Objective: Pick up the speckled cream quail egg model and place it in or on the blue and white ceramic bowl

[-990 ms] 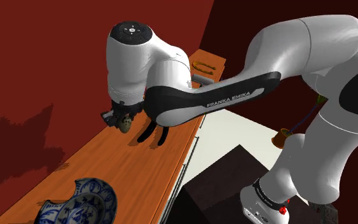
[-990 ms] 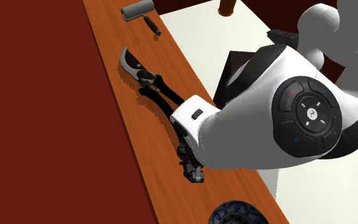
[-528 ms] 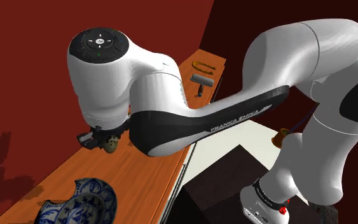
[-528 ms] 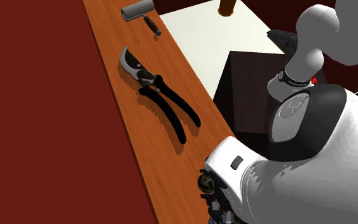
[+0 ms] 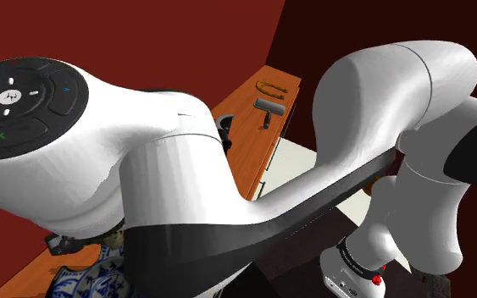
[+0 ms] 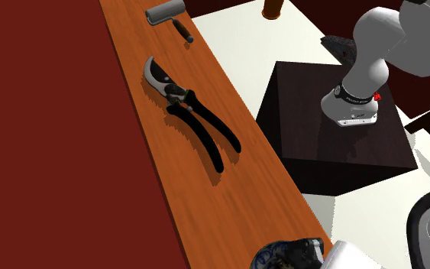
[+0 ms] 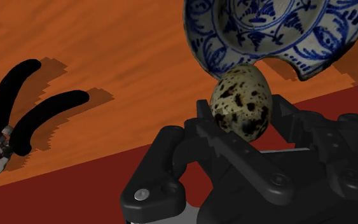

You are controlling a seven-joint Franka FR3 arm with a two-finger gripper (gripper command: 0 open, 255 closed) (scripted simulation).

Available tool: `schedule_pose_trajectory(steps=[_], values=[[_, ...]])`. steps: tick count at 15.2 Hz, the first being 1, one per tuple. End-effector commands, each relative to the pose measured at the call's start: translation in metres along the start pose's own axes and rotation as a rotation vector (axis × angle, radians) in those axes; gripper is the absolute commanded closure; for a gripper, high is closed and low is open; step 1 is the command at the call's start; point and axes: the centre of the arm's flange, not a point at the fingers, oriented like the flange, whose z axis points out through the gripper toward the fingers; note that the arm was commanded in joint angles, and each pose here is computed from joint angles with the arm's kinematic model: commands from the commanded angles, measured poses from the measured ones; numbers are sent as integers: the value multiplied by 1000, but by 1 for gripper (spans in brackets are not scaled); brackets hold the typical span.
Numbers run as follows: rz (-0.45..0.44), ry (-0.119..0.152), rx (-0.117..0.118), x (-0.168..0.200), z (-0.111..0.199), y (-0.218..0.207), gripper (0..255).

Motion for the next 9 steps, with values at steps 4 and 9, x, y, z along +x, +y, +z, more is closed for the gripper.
schedule_pose_trajectory(steps=[4,9], values=[[1,0,-1,-28,-9,-40,255],[1,0,-1,-35,16,-43,255]])
